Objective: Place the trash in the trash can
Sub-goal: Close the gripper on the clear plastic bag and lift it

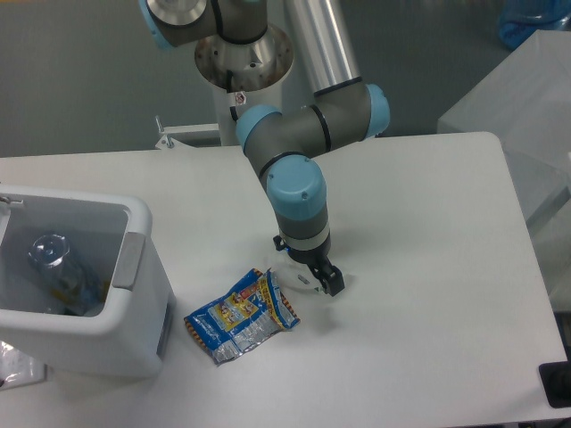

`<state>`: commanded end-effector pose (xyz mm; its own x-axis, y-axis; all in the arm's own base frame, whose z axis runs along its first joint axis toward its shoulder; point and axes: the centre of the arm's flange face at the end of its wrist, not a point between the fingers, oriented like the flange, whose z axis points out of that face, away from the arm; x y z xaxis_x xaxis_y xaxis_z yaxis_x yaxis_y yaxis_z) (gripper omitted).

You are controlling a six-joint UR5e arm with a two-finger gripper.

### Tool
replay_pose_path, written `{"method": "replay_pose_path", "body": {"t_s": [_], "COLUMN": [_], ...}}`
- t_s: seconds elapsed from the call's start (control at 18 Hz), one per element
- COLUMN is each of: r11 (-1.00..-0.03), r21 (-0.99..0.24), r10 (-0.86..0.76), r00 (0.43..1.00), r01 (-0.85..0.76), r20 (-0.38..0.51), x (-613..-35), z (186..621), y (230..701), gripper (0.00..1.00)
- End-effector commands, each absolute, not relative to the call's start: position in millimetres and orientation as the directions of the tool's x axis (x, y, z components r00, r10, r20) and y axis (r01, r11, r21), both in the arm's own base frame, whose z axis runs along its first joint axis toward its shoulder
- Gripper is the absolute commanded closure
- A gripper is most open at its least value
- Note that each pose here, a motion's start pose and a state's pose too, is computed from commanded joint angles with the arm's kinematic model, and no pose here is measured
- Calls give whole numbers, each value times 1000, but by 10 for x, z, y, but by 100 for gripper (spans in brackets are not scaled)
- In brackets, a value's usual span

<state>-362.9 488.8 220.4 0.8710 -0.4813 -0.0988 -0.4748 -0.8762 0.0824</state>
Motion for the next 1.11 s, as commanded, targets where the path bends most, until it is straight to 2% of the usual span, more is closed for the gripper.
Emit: {"method": "replay_pose_path", "body": {"t_s": [0.44, 0.5, 0.78, 0.94, 1.11], "r11": [-880, -880, -896, -905, -915], "r21": [92, 93, 86, 79, 76], "r10": [-473, -473, -443, -425, -404], "r00": [877, 877, 890, 898, 907], "r01": [-465, -465, -436, -418, -397], "r20": [-88, -90, -103, -113, -116], "x": [-3620, -3622, -3641, -3662, -3666], "z": [2109, 2111, 2168, 2206, 2213], "y": [4870, 4870, 4901, 4923, 4926], "gripper": [0, 3, 38, 64, 79]}}
